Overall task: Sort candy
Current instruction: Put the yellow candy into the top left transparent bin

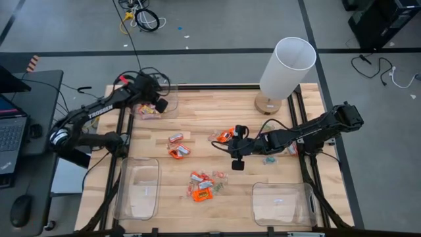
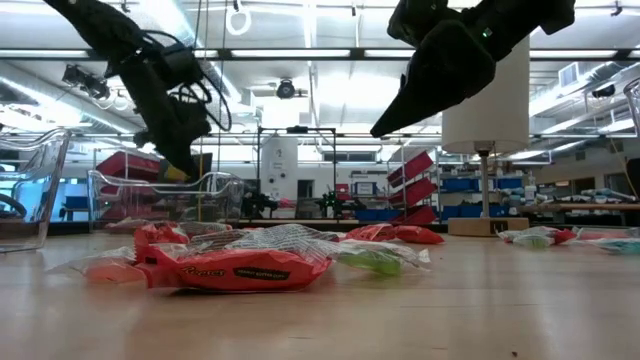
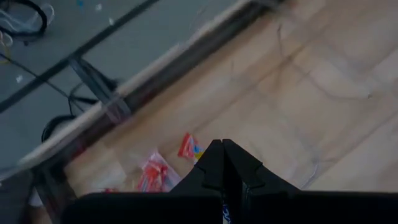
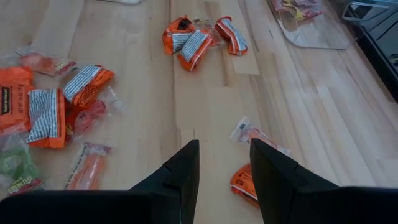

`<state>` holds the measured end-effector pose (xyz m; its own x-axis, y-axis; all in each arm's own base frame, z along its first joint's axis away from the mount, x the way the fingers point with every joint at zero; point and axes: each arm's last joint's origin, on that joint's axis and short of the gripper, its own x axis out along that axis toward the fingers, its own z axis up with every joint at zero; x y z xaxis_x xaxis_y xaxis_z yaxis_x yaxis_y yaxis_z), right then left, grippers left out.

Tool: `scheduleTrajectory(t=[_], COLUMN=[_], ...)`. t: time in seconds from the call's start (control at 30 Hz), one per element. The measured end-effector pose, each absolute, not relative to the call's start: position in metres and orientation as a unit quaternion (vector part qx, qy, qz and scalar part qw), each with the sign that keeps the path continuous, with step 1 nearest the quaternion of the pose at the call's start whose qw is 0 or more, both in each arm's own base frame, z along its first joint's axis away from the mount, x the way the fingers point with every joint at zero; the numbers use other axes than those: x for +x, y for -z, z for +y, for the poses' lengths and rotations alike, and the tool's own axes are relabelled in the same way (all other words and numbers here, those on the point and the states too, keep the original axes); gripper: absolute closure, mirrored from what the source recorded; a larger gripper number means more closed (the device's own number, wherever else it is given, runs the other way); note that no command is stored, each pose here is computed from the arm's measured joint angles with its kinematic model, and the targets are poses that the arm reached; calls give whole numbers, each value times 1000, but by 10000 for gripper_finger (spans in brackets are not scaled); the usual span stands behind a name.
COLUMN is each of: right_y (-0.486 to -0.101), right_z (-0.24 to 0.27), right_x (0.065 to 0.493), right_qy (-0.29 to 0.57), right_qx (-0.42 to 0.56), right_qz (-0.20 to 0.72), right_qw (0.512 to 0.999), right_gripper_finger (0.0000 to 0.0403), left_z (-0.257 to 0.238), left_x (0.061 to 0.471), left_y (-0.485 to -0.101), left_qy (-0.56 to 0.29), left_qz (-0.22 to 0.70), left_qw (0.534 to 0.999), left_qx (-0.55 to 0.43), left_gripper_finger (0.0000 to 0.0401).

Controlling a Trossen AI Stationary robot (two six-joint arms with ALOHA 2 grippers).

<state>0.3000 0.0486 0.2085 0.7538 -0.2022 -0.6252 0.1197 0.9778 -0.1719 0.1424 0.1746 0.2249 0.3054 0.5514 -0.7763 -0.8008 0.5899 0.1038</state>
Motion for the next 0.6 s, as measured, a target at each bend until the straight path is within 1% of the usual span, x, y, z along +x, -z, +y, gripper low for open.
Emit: scheduleTrajectory(t=[0.33, 0.6], right_y=[-208, -208], right_z=[48, 47], right_x=[300, 300], right_qy=[87, 89], right_qx=[-60, -60], right_qz=[340, 341], right_qw=[934, 934], right_gripper_finger=[275, 275], left_z=[184, 185], left_x=[148, 148], left_y=[-199, -196], left_qy=[-427, -444], left_qz=[469, 480], left_qw=[755, 741], left_qx=[-166, -157], left_gripper_finger=[401, 400])
